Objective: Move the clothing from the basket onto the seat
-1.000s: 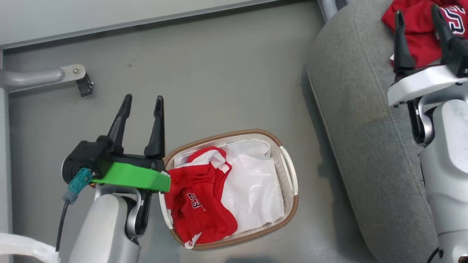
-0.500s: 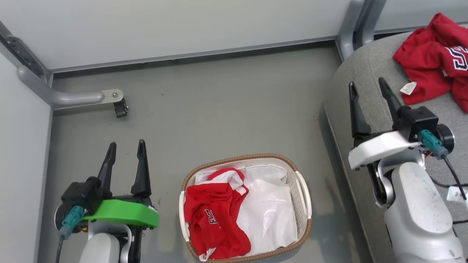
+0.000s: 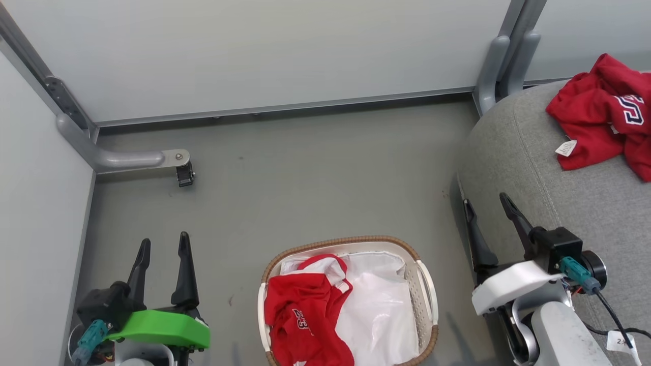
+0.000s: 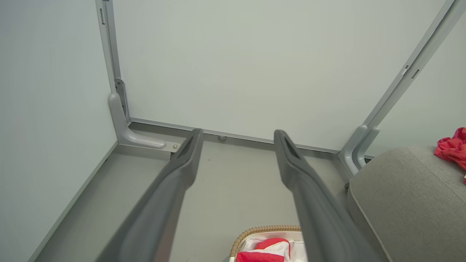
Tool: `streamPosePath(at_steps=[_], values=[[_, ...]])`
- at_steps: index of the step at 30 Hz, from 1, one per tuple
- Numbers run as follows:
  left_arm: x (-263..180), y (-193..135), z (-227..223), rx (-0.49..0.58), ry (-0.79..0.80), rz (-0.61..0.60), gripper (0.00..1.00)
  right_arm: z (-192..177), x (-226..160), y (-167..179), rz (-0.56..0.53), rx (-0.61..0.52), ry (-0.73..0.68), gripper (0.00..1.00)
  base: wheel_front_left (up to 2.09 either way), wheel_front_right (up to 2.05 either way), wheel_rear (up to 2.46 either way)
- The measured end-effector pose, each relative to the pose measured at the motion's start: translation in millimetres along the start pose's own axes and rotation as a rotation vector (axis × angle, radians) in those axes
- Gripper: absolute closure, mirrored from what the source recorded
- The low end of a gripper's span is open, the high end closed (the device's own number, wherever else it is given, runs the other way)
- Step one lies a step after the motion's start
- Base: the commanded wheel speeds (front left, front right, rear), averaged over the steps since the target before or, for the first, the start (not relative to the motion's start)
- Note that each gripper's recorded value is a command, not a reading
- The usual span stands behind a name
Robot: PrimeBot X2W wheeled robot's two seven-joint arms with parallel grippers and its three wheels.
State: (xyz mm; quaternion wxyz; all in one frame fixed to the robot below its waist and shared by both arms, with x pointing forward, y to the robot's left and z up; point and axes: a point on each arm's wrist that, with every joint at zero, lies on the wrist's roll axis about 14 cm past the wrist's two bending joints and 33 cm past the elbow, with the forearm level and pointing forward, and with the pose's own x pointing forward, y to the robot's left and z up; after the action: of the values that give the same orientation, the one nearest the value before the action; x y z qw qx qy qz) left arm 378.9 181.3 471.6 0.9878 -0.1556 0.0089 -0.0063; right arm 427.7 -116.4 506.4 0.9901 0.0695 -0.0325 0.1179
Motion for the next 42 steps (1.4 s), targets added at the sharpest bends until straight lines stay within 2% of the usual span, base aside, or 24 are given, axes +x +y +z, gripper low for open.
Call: streamPosePath(at_steps=[8, 34, 42], values=[[-12.0, -0.2, -4.7, -0.007, 0.014, 0.002, 0.0, 6.3, -13.8, 1.1, -0.004, -0.007, -0.015, 0.0, 0.0, 0.0, 0.0], [-11.3, -4.0, -9.8, 0.0, 0.03, -0.01, 0.0, 6.8, -13.9, 1.8, -0.001, -0.005, -0.018, 0.0, 0.0, 0.0, 0.0], [6.3, -27.5, -18.6, 0.032, 0.056, -0.09, 0.0, 8.3, -3.3, -9.9, -0.028, -0.002, -0.031, 0.0, 0.0, 0.0, 0.0]])
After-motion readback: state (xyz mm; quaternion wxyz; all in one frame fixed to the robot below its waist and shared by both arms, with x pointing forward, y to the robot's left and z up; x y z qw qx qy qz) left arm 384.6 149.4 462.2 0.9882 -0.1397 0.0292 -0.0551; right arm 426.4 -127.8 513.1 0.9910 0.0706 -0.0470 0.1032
